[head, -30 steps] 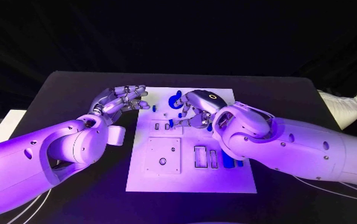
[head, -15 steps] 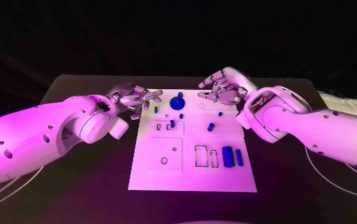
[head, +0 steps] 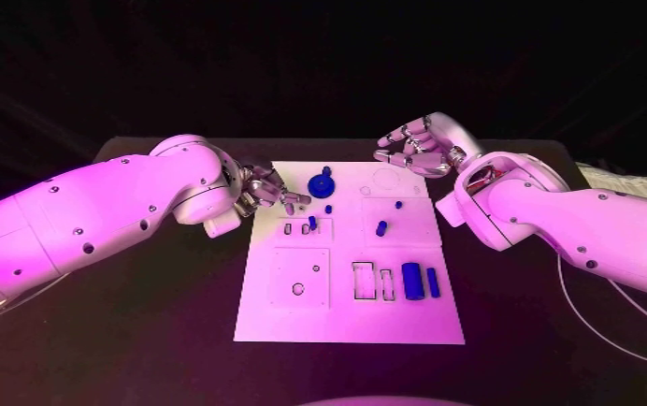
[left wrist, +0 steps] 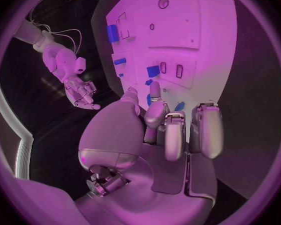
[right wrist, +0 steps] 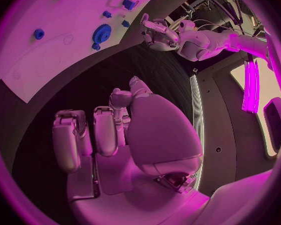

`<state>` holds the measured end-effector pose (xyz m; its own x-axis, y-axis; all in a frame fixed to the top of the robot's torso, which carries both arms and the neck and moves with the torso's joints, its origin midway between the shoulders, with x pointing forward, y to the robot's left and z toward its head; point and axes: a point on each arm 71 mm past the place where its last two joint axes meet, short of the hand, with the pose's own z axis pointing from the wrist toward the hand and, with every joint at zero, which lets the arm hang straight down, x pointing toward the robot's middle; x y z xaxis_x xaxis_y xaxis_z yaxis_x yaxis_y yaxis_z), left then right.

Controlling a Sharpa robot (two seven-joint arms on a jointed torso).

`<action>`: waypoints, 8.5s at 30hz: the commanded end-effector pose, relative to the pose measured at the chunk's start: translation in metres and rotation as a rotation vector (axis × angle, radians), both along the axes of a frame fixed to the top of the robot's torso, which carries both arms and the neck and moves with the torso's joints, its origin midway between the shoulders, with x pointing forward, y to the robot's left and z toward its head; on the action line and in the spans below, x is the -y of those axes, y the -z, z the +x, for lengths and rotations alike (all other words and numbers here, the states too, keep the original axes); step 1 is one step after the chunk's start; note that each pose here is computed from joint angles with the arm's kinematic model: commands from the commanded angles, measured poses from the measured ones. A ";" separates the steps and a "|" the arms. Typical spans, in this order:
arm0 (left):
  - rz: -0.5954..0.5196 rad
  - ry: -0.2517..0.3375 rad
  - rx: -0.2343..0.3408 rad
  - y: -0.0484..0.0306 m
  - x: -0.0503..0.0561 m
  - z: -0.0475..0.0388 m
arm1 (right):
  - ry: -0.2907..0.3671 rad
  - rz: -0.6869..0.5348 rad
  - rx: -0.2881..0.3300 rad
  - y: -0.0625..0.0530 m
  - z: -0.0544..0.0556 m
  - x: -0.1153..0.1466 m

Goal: Assemble the parts on the task board

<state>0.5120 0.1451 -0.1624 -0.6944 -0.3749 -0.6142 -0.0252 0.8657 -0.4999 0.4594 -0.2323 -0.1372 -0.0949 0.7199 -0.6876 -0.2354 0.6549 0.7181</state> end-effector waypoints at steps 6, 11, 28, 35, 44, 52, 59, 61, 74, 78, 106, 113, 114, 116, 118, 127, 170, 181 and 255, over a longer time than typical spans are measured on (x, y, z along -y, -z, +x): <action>0.184 0.062 -0.027 0.0060 0.013 0.0072 | 0.022 0.000 -0.041 0.004 0.002 0.001; 0.197 0.072 -0.029 0.0082 0.022 0.0102 | 0.022 -0.003 -0.049 0.005 0.002 0.001; 0.241 0.091 -0.005 0.0119 0.039 0.0166 | 0.014 -0.010 -0.071 0.007 0.003 -0.003; 0.244 0.099 -0.002 0.0124 0.044 0.0165 | 0.011 -0.009 -0.071 0.008 0.004 -0.005; 0.246 0.105 -0.008 0.0151 0.049 0.0167 | 0.008 -0.010 -0.074 0.009 0.004 -0.006; 0.249 0.114 -0.007 0.0158 0.052 0.0155 | 0.008 -0.010 -0.077 0.010 0.005 -0.007; 0.250 0.123 -0.012 0.0162 0.055 0.0149 | 0.007 -0.007 -0.074 0.010 0.005 -0.008; 0.250 0.126 -0.014 0.0163 0.056 0.0146 | 0.007 -0.007 -0.074 0.010 0.005 -0.008; 0.261 0.148 -0.029 0.0173 0.058 0.0130 | 0.002 -0.007 -0.081 0.011 0.005 -0.009; 0.264 0.152 -0.033 0.0175 0.058 0.0127 | 0.001 -0.008 -0.083 0.012 0.005 -0.010; 0.182 0.083 -0.006 0.0148 0.056 0.0134 | -0.007 -0.012 -0.100 0.015 0.006 -0.010; 0.157 0.058 -0.004 0.0135 0.047 0.0109 | -0.001 -0.021 -0.114 0.017 0.005 -0.006; 0.157 0.056 0.003 0.0130 0.046 0.0101 | 0.000 -0.023 -0.116 0.017 0.005 -0.005; 0.157 0.055 0.017 0.0122 0.045 0.0081 | 0.001 -0.025 -0.119 0.018 0.005 -0.004; 0.159 0.054 0.030 0.0126 0.043 0.0055 | 0.000 -0.027 -0.120 0.018 0.004 -0.004; 0.175 0.062 0.125 0.0203 0.038 -0.0087 | -0.007 -0.042 -0.114 0.019 0.004 -0.003; 0.270 0.154 0.086 0.0372 0.041 -0.0197 | -0.015 -0.041 -0.123 0.021 0.003 -0.005; 0.239 0.132 0.045 0.0395 0.043 -0.0165 | -0.016 -0.040 -0.124 0.021 0.004 -0.006; 0.258 0.108 0.058 0.0385 0.043 -0.0039 | -0.019 -0.042 -0.152 0.023 0.004 -0.006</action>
